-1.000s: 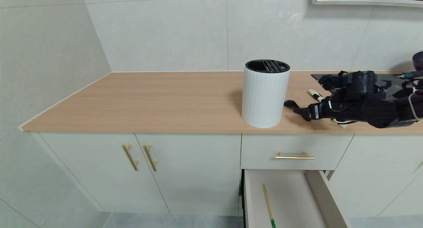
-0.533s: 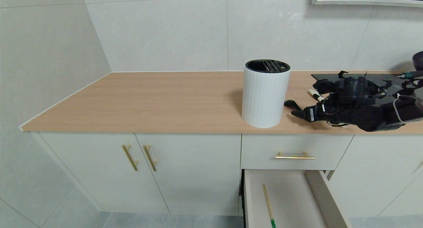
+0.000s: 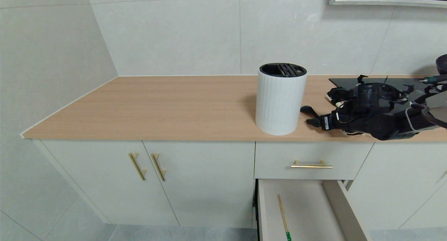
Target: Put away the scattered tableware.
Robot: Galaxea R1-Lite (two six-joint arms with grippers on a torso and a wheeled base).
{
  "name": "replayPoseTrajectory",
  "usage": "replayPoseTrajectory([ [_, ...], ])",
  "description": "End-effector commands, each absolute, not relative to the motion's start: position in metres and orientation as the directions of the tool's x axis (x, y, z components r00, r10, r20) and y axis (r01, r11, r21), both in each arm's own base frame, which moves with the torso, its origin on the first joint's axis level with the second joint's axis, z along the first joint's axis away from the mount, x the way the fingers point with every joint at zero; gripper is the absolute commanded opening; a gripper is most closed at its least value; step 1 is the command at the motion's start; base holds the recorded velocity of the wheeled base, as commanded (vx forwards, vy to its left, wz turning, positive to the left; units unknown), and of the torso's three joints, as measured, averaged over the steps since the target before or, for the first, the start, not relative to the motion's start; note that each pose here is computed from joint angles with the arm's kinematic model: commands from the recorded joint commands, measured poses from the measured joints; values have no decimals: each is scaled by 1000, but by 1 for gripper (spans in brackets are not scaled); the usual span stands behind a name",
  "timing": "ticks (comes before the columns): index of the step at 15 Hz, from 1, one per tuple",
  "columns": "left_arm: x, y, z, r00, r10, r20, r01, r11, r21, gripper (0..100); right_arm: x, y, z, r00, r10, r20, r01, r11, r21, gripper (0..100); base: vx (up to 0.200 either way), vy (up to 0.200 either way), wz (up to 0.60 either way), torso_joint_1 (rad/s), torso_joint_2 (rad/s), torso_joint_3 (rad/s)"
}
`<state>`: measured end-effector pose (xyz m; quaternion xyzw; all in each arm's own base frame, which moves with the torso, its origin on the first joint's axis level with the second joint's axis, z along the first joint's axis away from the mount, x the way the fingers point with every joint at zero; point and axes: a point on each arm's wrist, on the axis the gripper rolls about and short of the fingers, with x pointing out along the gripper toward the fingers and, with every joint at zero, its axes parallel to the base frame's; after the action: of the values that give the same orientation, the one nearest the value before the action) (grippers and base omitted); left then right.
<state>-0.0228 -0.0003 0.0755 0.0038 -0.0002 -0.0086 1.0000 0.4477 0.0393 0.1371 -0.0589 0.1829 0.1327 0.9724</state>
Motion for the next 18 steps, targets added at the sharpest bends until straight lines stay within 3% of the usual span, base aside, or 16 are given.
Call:
replayPoseTrajectory([
  [1,-23,0,76,1000,-17,2,17,1000,8,100,449,40,134,895,238,-377,-282,957,-65,100,0,0,0,0,0,0],
  [2,-23,0,75,1000,-17,0,17,1000,8,100,449,40,133,895,237,-379,-281,958,-64,0,0,0,0,0,0,0],
  [10,-23,0,75,1000,-17,0,17,1000,8,100,449,40,135,902,208,-379,-255,964,-77,0,0,0,0,0,0,0],
  [13,-23,0,76,1000,-17,2,17,1000,8,100,422,39,179,929,161,-334,-181,983,-27,0,0,0,0,0,0,0],
  [18,-23,0,75,1000,-17,0,17,1000,8,100,333,39,243,893,171,-415,-105,978,179,0,0,0,0,0,0,0],
])
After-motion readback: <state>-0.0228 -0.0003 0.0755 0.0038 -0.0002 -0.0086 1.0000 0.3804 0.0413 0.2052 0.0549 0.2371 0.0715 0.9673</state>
